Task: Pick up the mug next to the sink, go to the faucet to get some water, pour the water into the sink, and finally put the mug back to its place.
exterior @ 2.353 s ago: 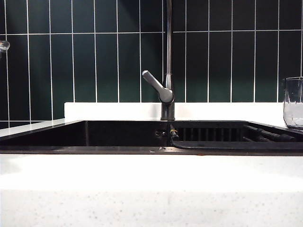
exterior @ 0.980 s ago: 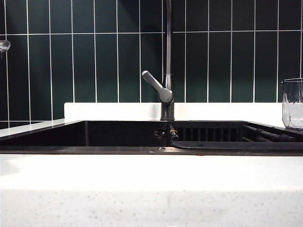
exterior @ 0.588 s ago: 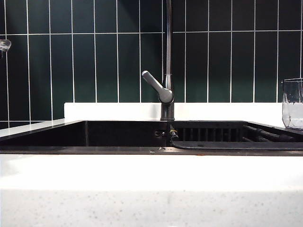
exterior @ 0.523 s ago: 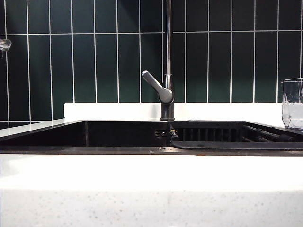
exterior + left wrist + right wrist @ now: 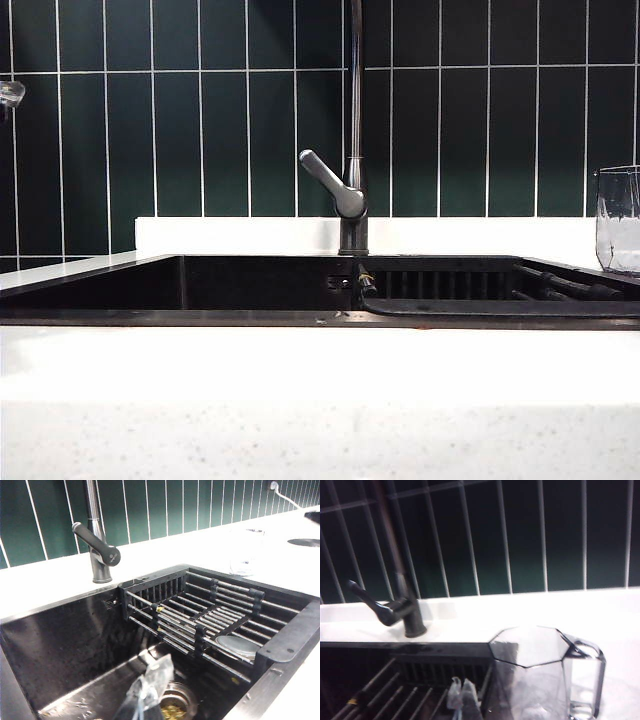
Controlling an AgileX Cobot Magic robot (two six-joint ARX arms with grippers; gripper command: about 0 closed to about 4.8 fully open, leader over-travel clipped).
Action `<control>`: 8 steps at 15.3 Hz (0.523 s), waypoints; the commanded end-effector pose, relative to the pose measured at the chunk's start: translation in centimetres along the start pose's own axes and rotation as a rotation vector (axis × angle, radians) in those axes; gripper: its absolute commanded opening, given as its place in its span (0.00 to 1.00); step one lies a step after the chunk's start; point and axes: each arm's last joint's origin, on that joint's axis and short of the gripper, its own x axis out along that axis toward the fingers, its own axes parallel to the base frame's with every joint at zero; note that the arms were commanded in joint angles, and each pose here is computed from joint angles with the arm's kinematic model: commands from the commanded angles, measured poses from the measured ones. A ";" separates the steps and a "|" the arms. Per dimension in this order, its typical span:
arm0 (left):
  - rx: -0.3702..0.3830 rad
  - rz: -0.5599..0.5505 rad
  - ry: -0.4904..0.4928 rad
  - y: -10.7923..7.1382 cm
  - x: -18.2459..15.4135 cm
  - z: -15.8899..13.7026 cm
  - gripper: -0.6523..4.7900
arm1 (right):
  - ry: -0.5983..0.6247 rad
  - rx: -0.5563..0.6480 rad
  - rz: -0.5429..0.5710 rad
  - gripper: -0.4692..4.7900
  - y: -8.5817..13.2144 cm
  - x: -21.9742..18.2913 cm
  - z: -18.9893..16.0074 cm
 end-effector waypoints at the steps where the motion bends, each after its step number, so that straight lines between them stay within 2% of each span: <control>1: 0.050 0.003 -0.011 0.0 0.0 0.2 0.12 | -0.055 -0.023 0.017 0.08 0.6 -1.0 0.8; 4: 0.084 -0.001 -0.014 0.0 0.0 0.2 0.12 | -0.063 -0.051 0.058 0.08 1.2 -1.9 1.1; 5: 0.098 -0.018 -0.023 0.0 0.0 0.3 0.20 | -0.066 -0.050 0.080 0.08 1.6 -2.4 1.2; 8: 0.155 -0.139 -0.049 -0.4 0.0 0.4 0.23 | -0.150 -0.075 0.135 0.08 2.5 -3.6 2.0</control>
